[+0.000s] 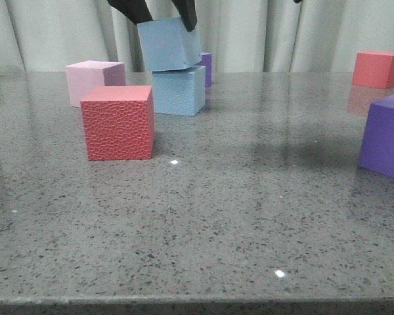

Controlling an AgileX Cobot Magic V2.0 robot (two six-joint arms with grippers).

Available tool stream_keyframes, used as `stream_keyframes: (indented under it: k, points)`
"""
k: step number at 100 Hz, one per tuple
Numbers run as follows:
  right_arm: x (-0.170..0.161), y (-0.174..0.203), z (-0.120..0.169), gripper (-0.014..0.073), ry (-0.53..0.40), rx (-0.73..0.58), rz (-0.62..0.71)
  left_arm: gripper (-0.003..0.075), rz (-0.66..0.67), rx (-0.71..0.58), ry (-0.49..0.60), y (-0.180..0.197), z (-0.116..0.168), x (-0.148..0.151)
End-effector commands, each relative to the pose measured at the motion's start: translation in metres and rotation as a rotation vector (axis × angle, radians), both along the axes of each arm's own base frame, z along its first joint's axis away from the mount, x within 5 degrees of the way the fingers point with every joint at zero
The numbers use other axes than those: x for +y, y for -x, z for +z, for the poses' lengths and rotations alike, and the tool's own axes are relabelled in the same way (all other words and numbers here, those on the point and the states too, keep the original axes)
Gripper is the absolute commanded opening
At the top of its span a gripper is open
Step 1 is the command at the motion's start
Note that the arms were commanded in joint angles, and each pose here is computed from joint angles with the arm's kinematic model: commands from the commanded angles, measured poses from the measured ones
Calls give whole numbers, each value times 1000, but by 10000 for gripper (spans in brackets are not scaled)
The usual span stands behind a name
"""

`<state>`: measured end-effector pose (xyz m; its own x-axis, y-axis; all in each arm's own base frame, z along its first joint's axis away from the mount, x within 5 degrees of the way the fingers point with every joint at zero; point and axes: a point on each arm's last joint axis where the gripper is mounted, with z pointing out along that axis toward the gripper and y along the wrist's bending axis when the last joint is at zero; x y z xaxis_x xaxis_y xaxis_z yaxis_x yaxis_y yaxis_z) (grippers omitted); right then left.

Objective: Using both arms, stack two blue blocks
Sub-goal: 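Carry the held blue cube over the placed blue cube and lower it, then open the left gripper and raise it off the stack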

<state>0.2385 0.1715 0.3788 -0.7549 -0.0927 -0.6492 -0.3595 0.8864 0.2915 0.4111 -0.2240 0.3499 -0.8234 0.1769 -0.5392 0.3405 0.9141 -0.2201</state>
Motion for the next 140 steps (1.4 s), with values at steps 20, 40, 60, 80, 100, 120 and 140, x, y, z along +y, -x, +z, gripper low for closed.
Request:
stream_keyframes:
  k: [20, 40, 60, 80, 100, 120, 140]
  points:
    - [-4, 5, 21, 568, -57, -89, 1, 501, -27, -147, 112, 13, 44, -2]
    - [-4, 5, 21, 568, -57, -89, 1, 526, -29, -126, 100, 15, 43, -1]
    - [-4, 5, 21, 568, -57, -89, 1, 525, -28, -159, 115, 24, 61, 5]
    - [-5, 5, 23, 568, -70, -127, -3, 501, -20, -243, 120, 44, 94, 19]
    - [-20, 21, 20, 568, -84, -224, -11, 381, -46, -288, 43, 71, 121, 37]
    - [-41, 48, 16, 568, -93, -320, -12, 287, -34, -387, 91, 100, 143, 53]
    - [-64, 77, 16, 568, -102, -437, -13, 272, -21, -447, 118, 138, 140, 74]
